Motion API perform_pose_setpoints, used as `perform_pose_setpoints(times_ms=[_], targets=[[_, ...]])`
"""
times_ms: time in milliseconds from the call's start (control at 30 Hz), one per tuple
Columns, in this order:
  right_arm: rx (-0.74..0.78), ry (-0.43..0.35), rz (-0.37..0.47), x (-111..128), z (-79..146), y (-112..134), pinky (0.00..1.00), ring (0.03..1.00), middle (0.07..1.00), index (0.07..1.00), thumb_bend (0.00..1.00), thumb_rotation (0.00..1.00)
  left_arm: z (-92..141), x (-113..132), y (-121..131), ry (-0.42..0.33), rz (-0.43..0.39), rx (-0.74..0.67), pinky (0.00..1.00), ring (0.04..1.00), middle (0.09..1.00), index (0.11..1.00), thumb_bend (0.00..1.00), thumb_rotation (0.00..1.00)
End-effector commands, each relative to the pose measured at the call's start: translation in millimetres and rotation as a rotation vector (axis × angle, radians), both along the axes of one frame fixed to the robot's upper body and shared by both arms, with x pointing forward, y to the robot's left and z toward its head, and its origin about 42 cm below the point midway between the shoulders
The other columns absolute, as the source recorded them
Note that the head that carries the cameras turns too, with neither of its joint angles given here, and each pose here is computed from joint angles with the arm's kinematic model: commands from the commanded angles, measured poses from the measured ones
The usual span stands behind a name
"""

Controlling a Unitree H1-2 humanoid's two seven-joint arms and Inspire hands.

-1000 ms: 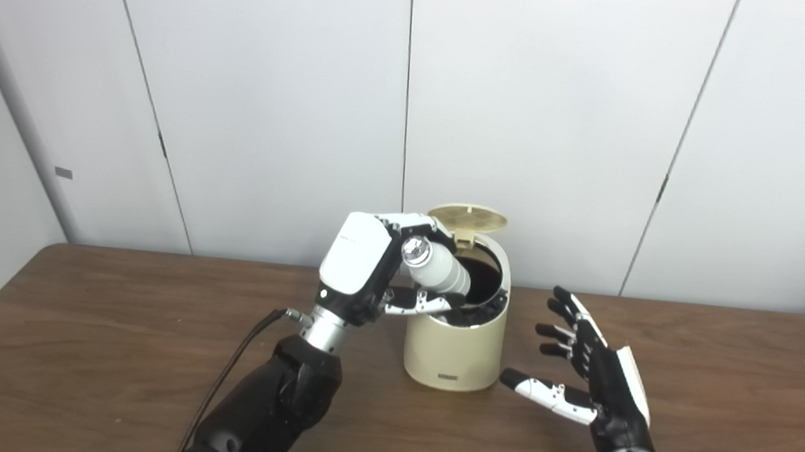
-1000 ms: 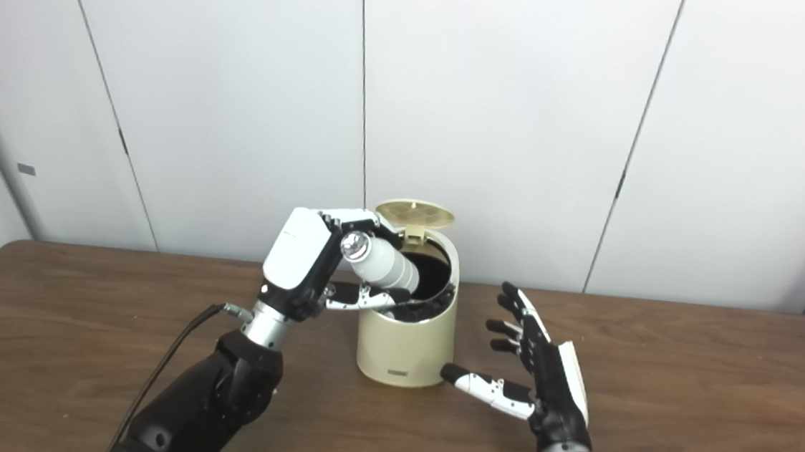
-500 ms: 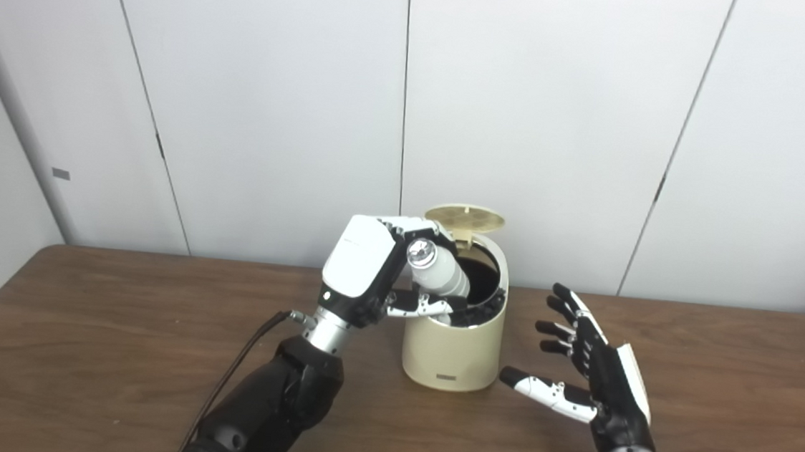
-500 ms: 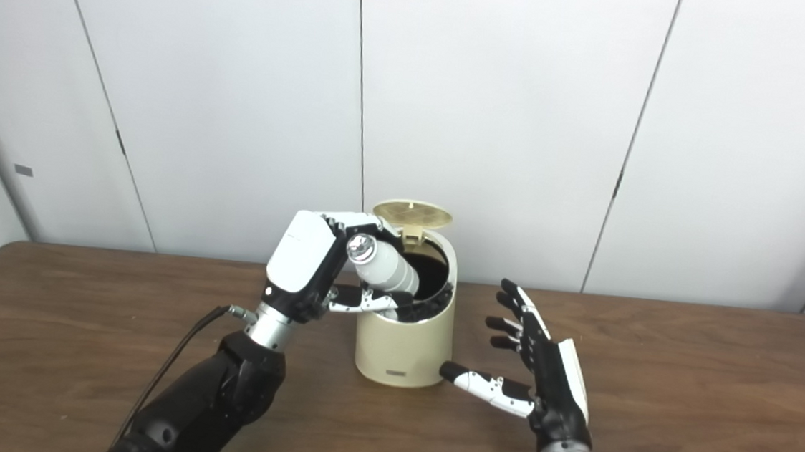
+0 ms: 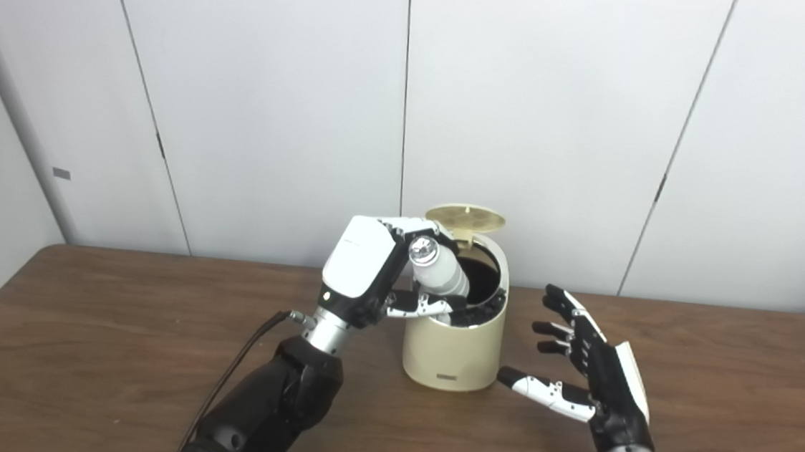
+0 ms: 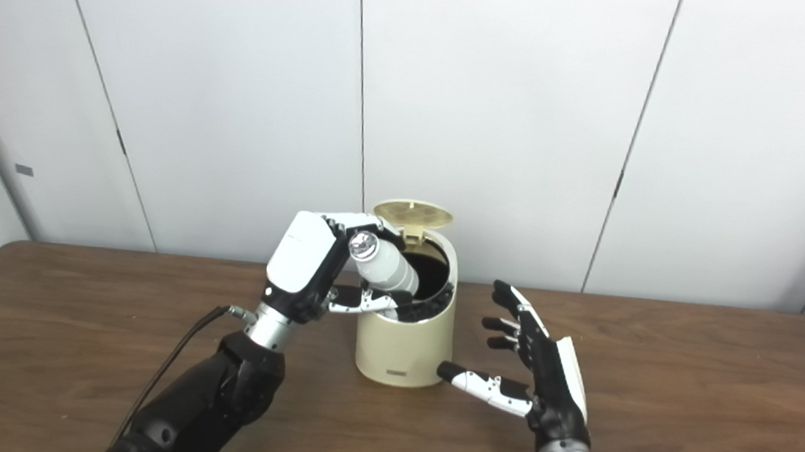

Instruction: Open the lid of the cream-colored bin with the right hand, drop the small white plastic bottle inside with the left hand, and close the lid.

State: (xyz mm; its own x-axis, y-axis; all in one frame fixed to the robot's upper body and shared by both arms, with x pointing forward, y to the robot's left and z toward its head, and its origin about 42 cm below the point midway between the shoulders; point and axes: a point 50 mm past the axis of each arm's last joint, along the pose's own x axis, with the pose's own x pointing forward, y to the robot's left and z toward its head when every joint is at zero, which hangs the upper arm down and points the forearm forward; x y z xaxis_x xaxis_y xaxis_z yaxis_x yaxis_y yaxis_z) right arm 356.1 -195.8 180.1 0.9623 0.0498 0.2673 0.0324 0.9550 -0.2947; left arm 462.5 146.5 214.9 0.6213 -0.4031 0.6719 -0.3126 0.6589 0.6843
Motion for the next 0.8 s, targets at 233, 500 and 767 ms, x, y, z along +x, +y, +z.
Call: perform_pose_setpoints(times_ms=[233,500,767], targets=[[0.013,-0.093,0.03,5.4,18.6,6.3,0.67,0.747,0.871,0.871,0.87,0.3,28.7,5.9,3.0,-0.079,-0.022,-0.027,0.36,0.437,0.511,0.551,0.48,0.0],[0.009,-0.086,0.027,5.4,19.8,5.9,0.67,0.747,0.872,0.876,0.87,0.3,28.7,3.3,3.1,-0.068,-0.023,-0.04,0.32,0.444,0.519,0.566,0.47,0.0],[0.006,-0.089,0.027,6.3,19.2,6.6,0.66,0.748,0.872,0.878,0.87,0.3,30.3,3.6,3.8,-0.085,-0.018,-0.033,0.33,0.445,0.516,0.567,0.47,0.0]])
